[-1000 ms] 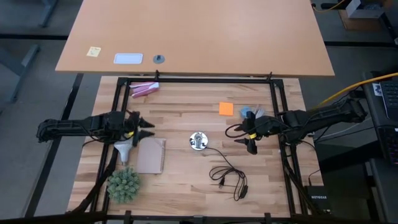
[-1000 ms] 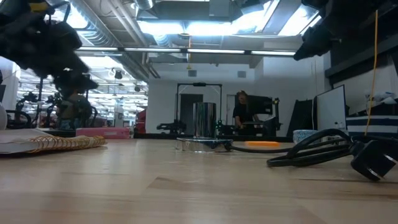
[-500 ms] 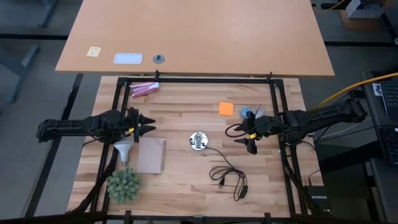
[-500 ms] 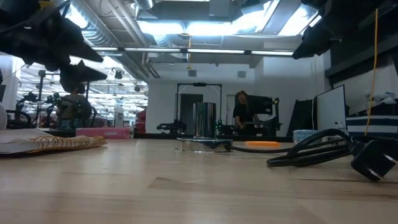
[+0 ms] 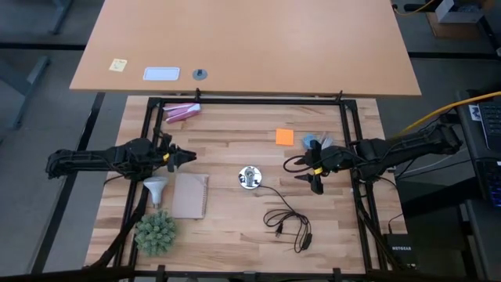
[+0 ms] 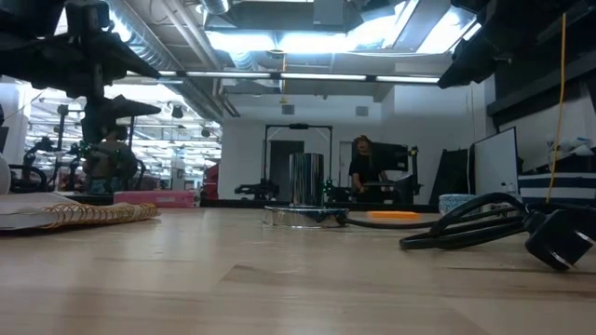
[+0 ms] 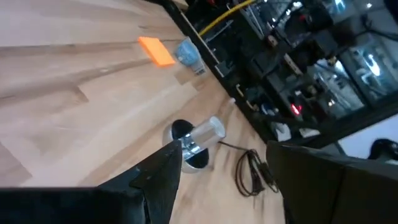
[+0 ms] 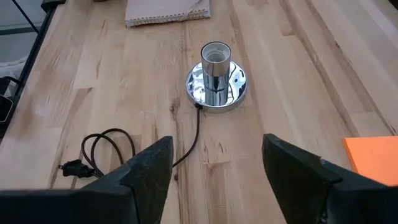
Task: Screw lightbulb
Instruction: Move the potted plant on top of the table
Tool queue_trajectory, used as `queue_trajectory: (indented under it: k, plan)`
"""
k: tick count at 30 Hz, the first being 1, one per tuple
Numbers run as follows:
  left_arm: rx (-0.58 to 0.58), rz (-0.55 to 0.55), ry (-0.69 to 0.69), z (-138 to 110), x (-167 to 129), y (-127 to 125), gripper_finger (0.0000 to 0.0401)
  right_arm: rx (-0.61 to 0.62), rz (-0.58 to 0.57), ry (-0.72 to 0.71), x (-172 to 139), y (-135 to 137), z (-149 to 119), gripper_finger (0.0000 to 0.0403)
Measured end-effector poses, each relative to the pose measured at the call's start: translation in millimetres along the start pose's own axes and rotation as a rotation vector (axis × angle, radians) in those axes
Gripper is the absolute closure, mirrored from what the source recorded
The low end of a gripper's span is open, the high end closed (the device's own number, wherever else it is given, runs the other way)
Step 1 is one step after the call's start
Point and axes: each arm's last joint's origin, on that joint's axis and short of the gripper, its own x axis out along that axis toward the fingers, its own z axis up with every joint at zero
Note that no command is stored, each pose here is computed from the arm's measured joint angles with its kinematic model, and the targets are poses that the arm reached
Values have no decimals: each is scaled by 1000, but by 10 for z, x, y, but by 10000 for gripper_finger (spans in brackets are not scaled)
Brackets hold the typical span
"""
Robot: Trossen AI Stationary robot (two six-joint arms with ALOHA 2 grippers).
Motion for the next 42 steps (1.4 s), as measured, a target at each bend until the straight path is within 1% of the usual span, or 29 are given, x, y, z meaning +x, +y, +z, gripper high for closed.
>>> queue_trajectory:
  k: [3,7,9,15,20,24,30,33,36,39,42]
  plan:
    - [-1,-88,-56,54,-1,-87,177,0,0,0,1,0,-1,157]
    - [72,-244,-180,162,-28,-246,177,0,0,0,1,0,-1,157]
    - [88,-282,-208,187,-36,-290,177,0,0,0,1,0,-1,157]
    - [65,-239,-97,178,16,-369,177,0,0,1,1,0,-1,157]
    - [80,-202,14,187,85,-488,177,0,0,1,1,0,-1,157]
    - [41,-138,165,165,162,-573,177,0,0,1,1,0,-2,157]
    - [-42,13,380,23,331,-592,177,0,0,1,1,0,-2,157]
    - [-83,92,485,-99,430,-530,177,0,0,1,1,0,-2,157]
    - [-119,199,599,-229,506,-430,177,0,0,1,1,0,-1,157]
    - [-122,307,693,-340,556,-324,177,0,0,1,1,0,-2,157]
    - [-119,385,748,-419,598,-242,177,0,0,2,1,0,-2,157]
